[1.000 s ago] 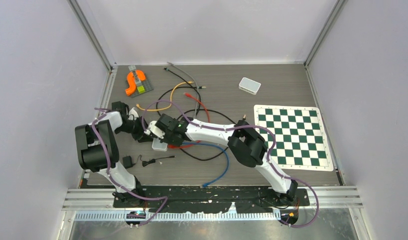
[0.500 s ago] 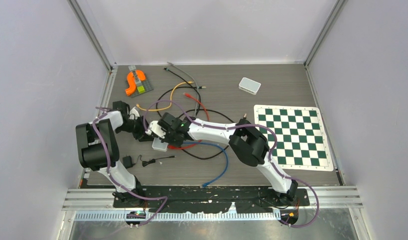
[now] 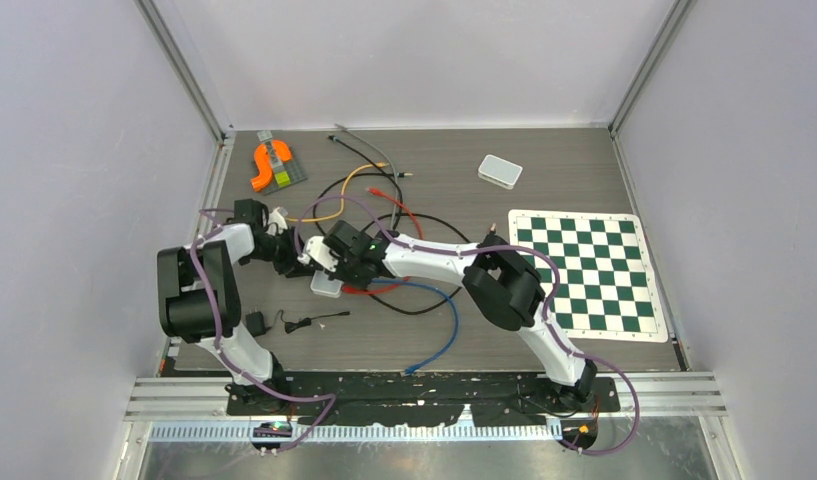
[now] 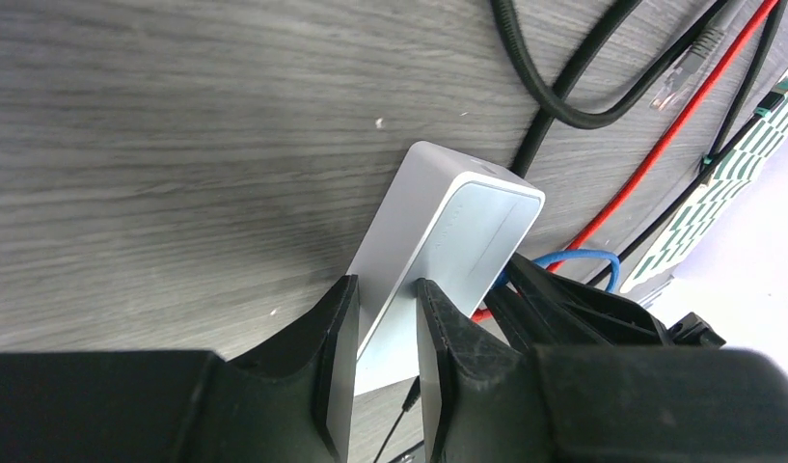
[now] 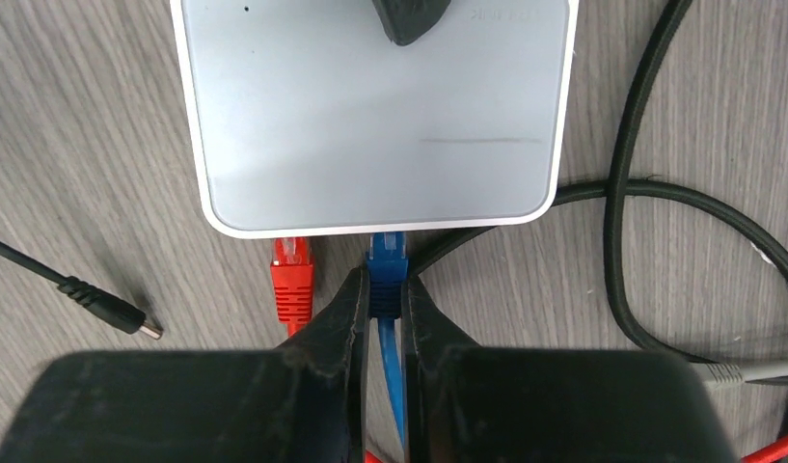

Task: Insert the plug into the switch port
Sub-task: Insert the connector into the switch port.

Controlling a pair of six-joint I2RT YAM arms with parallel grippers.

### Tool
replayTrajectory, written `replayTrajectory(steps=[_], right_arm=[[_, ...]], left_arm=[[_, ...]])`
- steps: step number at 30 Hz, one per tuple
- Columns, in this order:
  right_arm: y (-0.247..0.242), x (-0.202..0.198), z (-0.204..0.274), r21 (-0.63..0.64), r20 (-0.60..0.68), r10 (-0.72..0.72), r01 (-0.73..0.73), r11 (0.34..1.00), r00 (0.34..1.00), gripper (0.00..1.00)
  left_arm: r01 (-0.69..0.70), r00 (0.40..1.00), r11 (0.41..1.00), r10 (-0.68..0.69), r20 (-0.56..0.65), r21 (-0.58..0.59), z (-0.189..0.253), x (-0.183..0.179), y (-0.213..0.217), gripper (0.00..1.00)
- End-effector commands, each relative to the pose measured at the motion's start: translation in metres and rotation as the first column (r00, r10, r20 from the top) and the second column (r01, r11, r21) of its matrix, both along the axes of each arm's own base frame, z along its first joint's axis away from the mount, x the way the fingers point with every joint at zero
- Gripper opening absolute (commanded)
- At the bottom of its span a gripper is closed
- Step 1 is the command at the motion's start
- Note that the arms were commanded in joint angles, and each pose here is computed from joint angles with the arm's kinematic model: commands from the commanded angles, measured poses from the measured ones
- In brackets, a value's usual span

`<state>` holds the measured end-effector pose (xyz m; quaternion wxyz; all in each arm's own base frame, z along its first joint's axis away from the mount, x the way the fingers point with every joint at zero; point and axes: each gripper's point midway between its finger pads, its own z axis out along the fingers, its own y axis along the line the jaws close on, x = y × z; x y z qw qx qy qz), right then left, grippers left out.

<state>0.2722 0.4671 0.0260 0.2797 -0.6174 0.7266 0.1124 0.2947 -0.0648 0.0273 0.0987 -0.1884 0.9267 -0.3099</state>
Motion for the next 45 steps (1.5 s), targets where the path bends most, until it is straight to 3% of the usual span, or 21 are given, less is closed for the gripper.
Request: replayTrajectory(steps=[1, 15, 21, 24, 28, 34, 45], right_arm=[[0.077, 0.014, 0.062, 0.325, 0.125, 0.040, -0.079, 0.942, 0.991, 0.05], [0.094, 0.017, 0.082, 0.424, 0.241, 0.121, -0.216, 0.880, 0.963, 0.05], [0.096, 0.018, 0.086, 0.431, 0.242, 0.123, -0.220, 0.875, 0.963, 0.05], [0.095, 0.017, 0.084, 0.422, 0.240, 0.132, -0.225, 0.878, 0.962, 0.05], [0.092, 0.017, 0.077, 0.383, 0.203, 0.121, -0.193, 0.904, 0.972, 0.05], [0.084, 0.024, 0.081, 0.370, 0.197, 0.052, -0.123, 0.921, 0.979, 0.05], [0.069, 0.036, 0.078, 0.340, 0.200, -0.060, -0.012, 0.940, 0.978, 0.16]], left_arm=[[0.074, 0.988, 0.979, -0.098, -0.121, -0.190, 0.003, -0.039, -0.059, 0.26], [0.079, 0.989, 0.962, -0.109, -0.101, -0.262, 0.011, -0.052, -0.068, 0.24], [0.072, 0.993, 0.974, -0.090, -0.075, -0.214, 0.017, -0.047, -0.060, 0.24], [0.027, 0.997, 0.991, -0.037, -0.067, -0.135, 0.016, -0.039, -0.044, 0.24], [-0.069, 0.998, 0.994, 0.067, -0.019, -0.086, 0.024, -0.020, -0.024, 0.28], [-0.107, 0.994, 0.992, 0.106, 0.022, 0.060, 0.035, -0.009, -0.001, 0.40], [-0.210, 0.978, 0.961, 0.204, 0.052, 0.181, 0.040, -0.003, 0.024, 0.58]])
